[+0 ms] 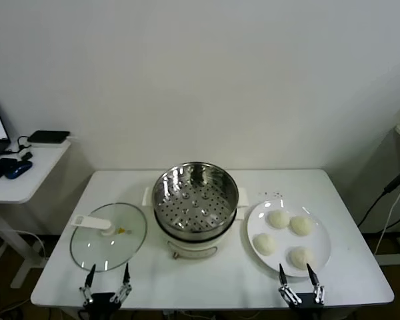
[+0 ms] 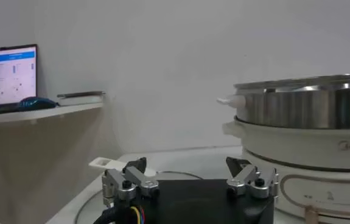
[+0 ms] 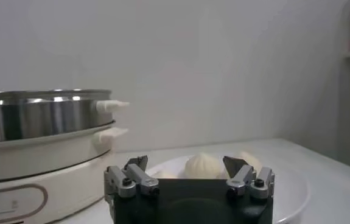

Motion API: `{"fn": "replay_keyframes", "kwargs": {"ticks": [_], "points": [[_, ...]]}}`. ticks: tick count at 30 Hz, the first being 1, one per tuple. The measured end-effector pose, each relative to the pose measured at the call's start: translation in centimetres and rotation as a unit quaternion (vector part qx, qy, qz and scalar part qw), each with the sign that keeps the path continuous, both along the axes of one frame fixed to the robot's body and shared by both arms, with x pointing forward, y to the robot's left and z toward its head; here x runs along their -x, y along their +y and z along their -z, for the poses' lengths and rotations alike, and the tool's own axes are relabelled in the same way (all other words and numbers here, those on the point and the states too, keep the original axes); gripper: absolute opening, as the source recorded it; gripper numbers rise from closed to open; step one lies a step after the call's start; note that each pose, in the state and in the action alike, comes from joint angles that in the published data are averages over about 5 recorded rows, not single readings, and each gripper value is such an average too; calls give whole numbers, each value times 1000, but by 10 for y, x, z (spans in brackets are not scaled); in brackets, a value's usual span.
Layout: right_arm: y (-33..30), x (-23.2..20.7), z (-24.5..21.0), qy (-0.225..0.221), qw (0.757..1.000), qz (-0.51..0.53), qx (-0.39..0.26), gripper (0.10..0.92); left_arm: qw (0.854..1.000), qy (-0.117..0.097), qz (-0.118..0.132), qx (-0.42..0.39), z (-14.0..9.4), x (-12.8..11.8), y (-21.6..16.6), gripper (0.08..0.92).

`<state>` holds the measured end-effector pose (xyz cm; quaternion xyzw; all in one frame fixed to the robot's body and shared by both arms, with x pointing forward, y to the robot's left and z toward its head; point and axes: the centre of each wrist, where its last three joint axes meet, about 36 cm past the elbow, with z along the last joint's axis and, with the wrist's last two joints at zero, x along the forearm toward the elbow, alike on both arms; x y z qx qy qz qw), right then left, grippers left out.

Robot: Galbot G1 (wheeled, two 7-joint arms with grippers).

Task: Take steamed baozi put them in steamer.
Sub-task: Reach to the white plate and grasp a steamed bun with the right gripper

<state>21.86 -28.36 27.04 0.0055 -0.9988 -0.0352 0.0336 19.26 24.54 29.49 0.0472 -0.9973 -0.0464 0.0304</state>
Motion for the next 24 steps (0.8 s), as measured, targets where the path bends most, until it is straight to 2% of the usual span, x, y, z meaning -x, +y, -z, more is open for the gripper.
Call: {"fn": "replay_keyframes", "kwargs": {"ticks": [5,15,24], "points": [[-10,-23,-19,14,1000,3,18,823,1000,-1,3,-4,0,-1,0,823],[-38,-104,-74,67,994,-24,87,823,1000,-8,9,-11,3,-2,0,823],[-62,-170,-120,145,966,-93,192,823,1000,-12,15,-19,7,-1,1,823]]}}
